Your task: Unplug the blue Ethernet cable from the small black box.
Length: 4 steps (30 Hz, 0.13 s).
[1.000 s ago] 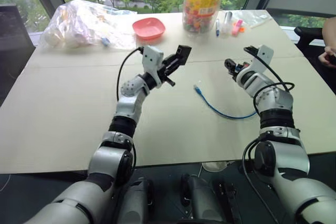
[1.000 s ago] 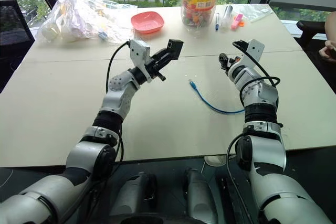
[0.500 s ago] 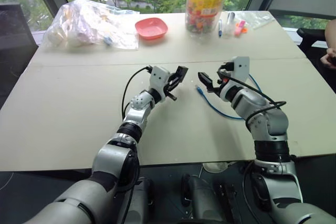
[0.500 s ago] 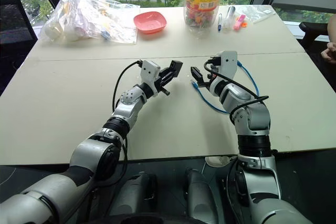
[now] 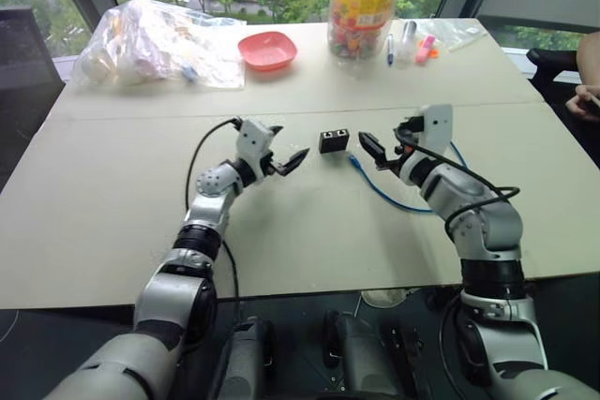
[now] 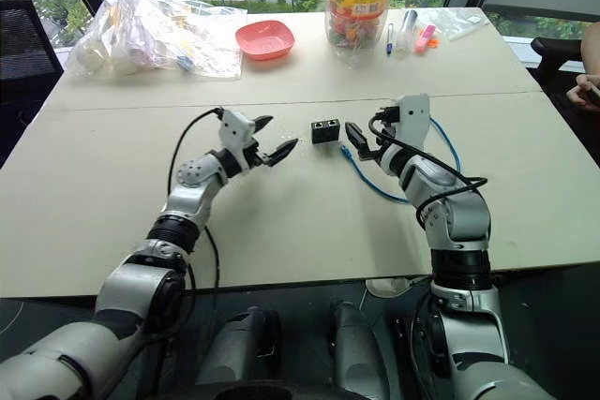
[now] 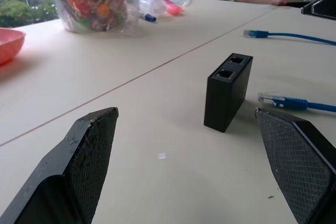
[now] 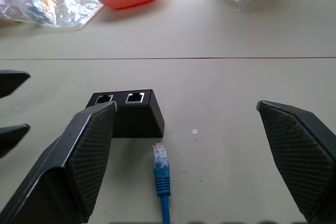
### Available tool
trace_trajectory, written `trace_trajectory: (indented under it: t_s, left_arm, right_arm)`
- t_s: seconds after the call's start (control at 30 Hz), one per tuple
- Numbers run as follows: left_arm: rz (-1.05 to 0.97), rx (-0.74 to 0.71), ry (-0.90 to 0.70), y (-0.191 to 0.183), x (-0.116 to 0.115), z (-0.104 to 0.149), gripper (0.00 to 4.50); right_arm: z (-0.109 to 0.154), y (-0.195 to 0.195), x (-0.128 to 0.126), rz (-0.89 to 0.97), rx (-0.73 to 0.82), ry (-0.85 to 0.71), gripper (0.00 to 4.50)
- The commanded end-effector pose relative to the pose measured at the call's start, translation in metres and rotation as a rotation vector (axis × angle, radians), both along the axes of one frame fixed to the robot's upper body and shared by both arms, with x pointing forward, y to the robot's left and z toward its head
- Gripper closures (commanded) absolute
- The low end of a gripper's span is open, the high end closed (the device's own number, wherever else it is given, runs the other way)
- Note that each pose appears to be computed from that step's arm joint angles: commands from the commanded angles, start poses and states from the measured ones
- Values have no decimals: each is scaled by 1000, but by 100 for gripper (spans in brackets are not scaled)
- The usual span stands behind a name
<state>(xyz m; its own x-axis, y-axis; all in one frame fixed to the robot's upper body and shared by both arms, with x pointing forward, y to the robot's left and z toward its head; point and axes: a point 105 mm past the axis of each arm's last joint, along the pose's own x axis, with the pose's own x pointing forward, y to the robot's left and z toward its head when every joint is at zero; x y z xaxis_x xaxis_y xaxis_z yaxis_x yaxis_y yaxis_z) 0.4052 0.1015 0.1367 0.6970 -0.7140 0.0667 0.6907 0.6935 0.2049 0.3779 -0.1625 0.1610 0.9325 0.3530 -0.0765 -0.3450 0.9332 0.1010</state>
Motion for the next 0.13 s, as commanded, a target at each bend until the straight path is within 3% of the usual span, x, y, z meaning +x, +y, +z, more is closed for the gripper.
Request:
trace_trajectory:
  t_s: [0.03, 0.13]
  left_arm:
    - [-13, 15, -20, 24, -12, 26, 18]
    - [13, 47, 62, 56, -29, 24, 18]
  right_arm:
    - [21, -3, -15, 79, -32, -100, 0]
    - [13, 5, -47, 261, -108, -105, 0]
